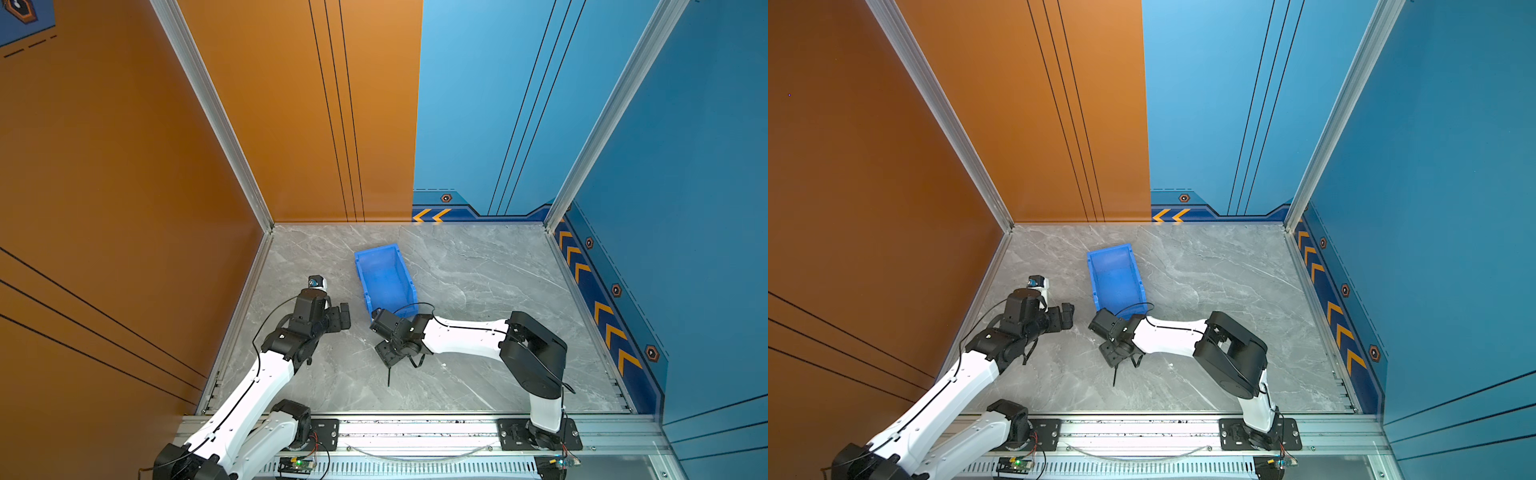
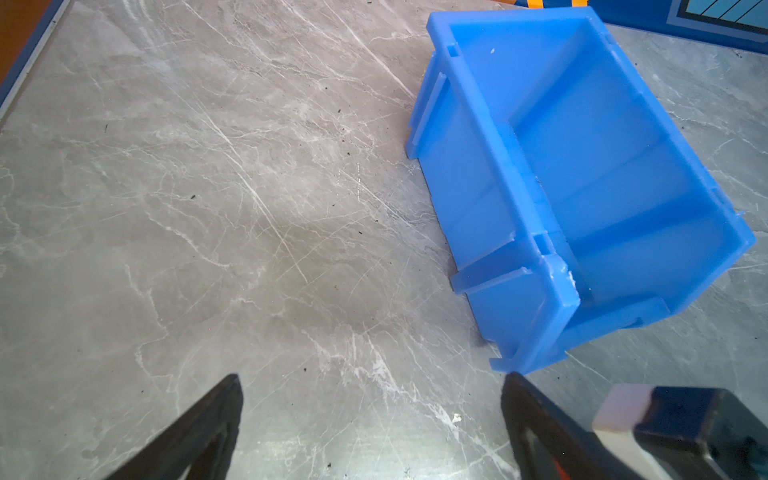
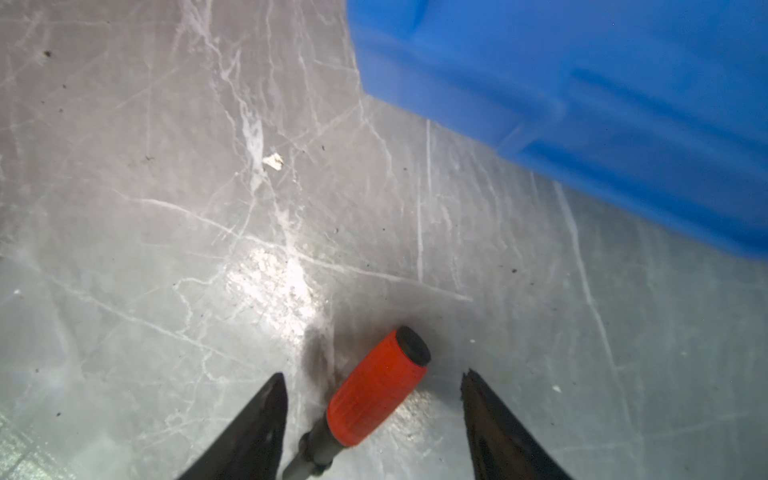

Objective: Put the screwdriver in the bin
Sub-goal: 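Lower the right gripper and close it on the red screwdriver handle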

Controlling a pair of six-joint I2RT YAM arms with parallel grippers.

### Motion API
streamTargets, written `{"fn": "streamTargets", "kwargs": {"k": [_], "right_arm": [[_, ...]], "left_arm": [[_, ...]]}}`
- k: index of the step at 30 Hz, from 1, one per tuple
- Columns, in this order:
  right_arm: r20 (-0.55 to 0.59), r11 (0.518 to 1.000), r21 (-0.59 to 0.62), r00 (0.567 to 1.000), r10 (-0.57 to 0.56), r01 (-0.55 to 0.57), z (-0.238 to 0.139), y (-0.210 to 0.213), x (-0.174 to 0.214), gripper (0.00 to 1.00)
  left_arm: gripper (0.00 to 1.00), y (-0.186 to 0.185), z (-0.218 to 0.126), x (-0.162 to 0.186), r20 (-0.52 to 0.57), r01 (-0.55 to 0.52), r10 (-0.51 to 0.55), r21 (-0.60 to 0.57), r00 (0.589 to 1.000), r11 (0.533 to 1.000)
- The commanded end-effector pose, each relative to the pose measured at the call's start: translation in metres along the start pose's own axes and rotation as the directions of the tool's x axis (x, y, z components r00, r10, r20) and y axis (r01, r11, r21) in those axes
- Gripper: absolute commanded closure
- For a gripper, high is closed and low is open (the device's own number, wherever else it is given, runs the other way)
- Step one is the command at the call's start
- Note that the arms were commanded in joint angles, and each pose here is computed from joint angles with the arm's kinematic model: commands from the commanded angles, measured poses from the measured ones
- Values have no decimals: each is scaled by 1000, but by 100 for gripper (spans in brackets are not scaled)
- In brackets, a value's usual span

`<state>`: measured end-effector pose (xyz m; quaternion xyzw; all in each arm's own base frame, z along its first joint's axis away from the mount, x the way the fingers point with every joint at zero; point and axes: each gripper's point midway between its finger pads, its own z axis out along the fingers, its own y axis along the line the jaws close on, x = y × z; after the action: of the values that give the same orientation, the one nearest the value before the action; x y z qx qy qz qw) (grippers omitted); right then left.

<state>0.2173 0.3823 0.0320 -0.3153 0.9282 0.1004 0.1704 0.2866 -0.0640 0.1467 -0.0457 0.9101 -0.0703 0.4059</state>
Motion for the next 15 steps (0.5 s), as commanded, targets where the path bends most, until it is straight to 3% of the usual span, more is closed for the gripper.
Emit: {"fn": "streamTargets", "kwargs": {"k": [1,15], "right_arm": [[-27,1000,5,1000,-16,16,-1,2,4,37],[-71,1000,17,997,-5,6,11,-17,12,71]], "left_arm": [[2,5,2,6,-9,-10,10,-28,1000,1000],[2,8,-1,4,12,-46,46,-64,999,997]]}}
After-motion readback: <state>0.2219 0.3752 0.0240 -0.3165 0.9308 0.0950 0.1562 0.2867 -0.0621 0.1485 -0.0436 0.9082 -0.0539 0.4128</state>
